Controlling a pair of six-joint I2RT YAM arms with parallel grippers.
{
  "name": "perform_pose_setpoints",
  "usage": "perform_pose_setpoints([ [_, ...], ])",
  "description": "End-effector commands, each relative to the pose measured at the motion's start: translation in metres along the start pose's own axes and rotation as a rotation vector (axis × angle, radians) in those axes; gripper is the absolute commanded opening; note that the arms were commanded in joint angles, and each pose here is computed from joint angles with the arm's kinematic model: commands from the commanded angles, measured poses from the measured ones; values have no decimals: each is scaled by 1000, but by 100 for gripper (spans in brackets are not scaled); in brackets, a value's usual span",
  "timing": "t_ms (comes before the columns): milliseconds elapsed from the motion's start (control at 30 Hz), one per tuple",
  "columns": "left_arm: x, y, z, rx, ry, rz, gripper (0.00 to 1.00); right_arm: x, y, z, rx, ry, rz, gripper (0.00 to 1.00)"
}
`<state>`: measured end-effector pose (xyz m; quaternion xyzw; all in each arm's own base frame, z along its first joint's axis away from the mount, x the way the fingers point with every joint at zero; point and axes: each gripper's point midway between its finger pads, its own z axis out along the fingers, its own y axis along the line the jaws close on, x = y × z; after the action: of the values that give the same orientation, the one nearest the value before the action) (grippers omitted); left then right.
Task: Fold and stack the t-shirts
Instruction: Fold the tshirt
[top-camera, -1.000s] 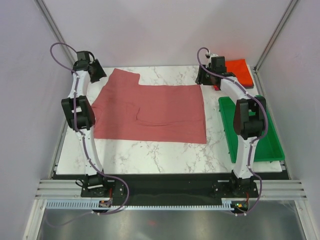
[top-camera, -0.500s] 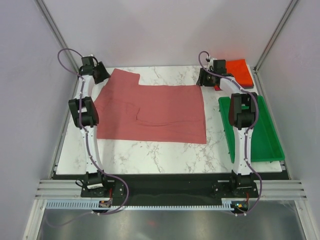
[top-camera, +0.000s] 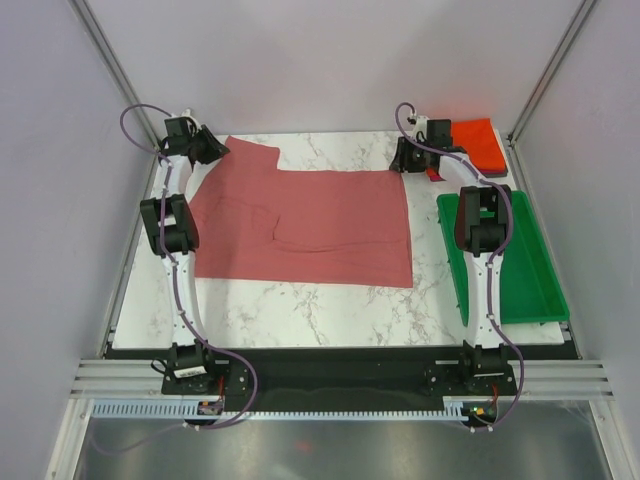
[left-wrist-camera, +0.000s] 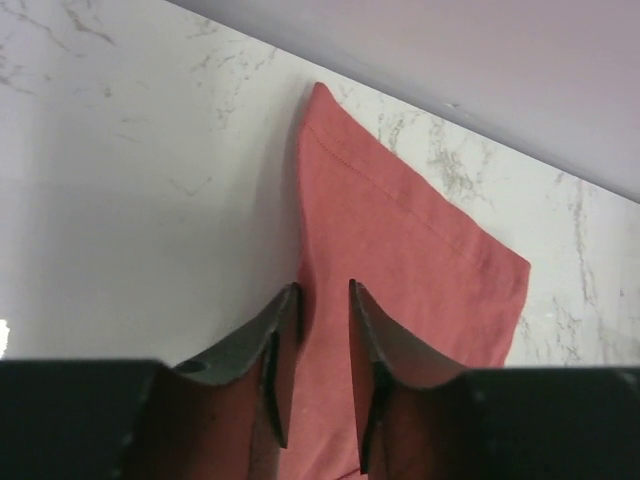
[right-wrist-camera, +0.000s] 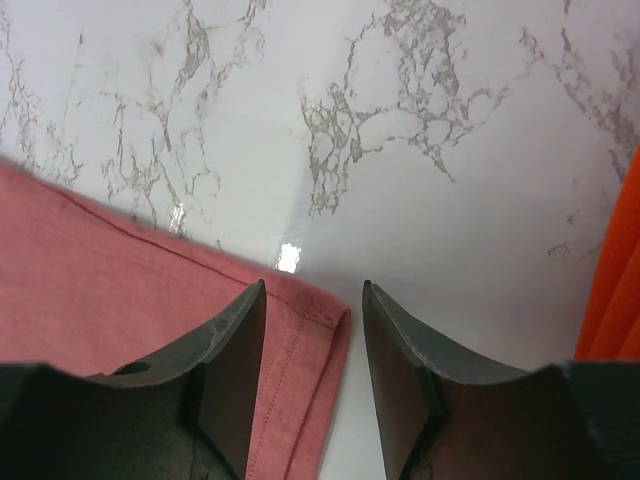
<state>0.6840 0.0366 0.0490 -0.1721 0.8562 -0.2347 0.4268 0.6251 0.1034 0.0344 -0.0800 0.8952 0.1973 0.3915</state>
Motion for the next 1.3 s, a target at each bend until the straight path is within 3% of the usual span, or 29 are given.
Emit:
perform_pose_setpoints([
  [0,-7,-21,-5,116,-4,-3,31,-8,0,-2,-49,-16,-23,51],
  [100,-14,-27,-10,125,-19,4,18,-1,-2,-1,-46,1,-22,49],
  [200,-27,-38,-18,143,-45,4,2,-5,-3,-1,-40,-12,-40,36],
  [400,-51,-65,-39,192,-84,7,2,-23,2,5,-81,-69,-69,0],
  [767,-79,-51,-74,76,-165,56,2,-46,1,-14,-25,-174,-97,0],
  [1267,-74,-38,-117,-29,-167,158,2,-52,4,-64,77,-302,-117,0],
])
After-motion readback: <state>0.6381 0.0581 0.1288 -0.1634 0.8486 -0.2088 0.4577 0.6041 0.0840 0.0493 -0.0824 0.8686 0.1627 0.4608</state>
